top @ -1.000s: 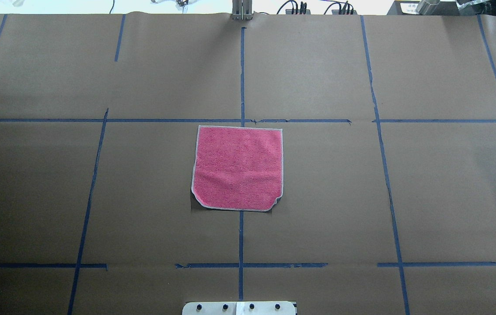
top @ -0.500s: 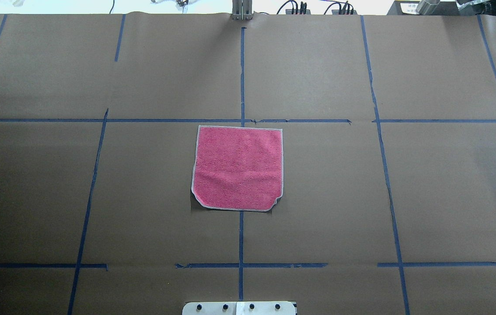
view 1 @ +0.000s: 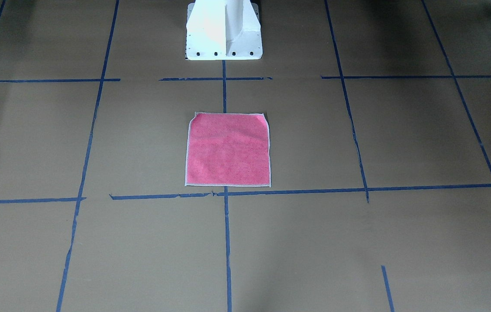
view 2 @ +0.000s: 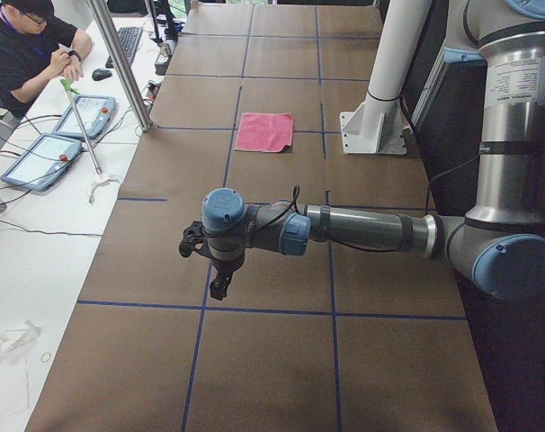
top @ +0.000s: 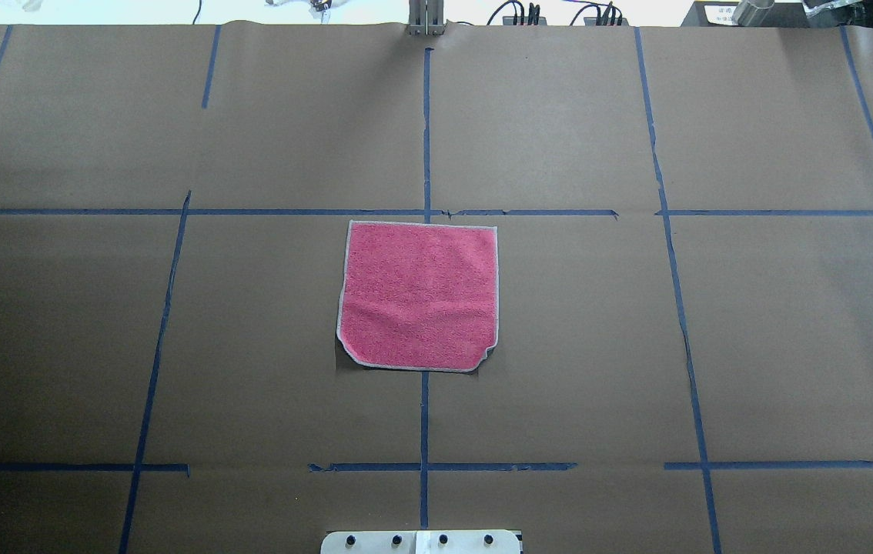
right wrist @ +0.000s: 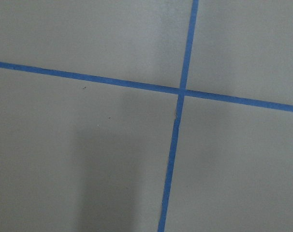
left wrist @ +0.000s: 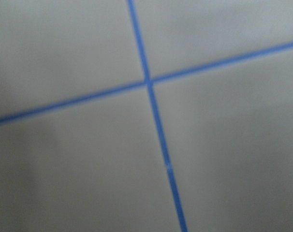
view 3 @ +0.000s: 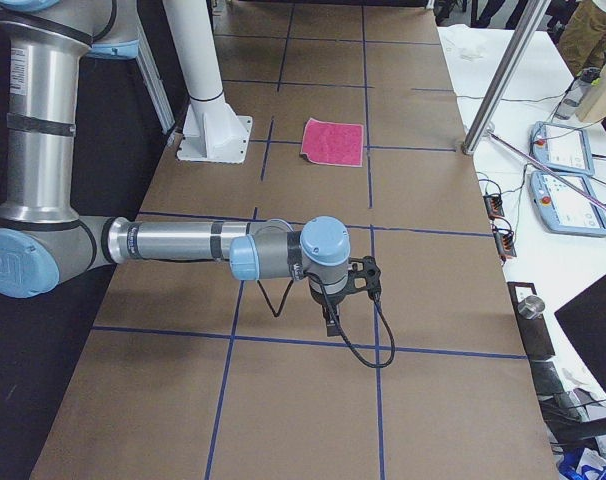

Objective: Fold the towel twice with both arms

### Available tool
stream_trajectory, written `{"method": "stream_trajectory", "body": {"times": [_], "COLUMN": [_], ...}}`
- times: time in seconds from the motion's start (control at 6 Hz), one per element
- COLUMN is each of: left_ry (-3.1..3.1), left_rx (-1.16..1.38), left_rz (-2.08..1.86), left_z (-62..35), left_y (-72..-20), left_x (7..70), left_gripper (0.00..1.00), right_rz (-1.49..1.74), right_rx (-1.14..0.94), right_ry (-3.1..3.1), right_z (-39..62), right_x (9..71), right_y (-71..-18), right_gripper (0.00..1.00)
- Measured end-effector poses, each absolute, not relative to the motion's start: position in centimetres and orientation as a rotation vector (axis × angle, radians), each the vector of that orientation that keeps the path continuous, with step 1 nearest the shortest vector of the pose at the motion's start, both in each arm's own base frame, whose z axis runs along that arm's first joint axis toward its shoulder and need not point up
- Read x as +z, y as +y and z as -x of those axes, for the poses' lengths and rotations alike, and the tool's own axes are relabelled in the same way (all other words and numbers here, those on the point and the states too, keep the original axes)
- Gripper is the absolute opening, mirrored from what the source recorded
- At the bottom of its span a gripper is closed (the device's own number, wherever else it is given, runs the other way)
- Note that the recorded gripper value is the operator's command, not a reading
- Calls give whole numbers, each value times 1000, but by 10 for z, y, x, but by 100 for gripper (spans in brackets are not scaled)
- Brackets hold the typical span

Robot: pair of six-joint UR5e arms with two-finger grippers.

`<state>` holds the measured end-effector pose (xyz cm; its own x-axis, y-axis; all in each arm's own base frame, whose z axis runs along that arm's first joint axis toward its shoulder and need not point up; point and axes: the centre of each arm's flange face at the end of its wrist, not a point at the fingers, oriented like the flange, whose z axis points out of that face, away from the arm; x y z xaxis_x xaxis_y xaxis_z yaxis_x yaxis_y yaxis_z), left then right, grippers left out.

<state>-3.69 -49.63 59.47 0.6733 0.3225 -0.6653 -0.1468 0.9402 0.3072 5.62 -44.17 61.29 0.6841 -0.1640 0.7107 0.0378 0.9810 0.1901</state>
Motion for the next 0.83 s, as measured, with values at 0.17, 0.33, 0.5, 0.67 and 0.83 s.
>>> {"method": "stream_trajectory", "body": {"times": [0.17, 0.33, 0.5, 0.67, 0.83], "left_ry": [812, 850, 896, 946, 984], "left_rx": [298, 287, 247, 208, 169], "left_rz": [-277, -288, -274, -245, -214], "left_z": [13, -28, -76, -124, -165], "left_y": [-504, -512, -515, -512, -508], "left_x": [574, 542, 497, 452, 412], "left_gripper": [100, 100, 100, 100, 100], "right_rz": [-191, -194, -194, -197, -183], "right_rx": [-130, -129, -127, -123, -101], "right_ry": [-833, -870, -903, -930, -951], "right_z": [-41, -10, 27, 68, 110], "right_x": [597, 572, 538, 496, 457], "right_y": [-450, -463, -479, -499, -512], "right_gripper": [100, 100, 100, 100, 100]}}
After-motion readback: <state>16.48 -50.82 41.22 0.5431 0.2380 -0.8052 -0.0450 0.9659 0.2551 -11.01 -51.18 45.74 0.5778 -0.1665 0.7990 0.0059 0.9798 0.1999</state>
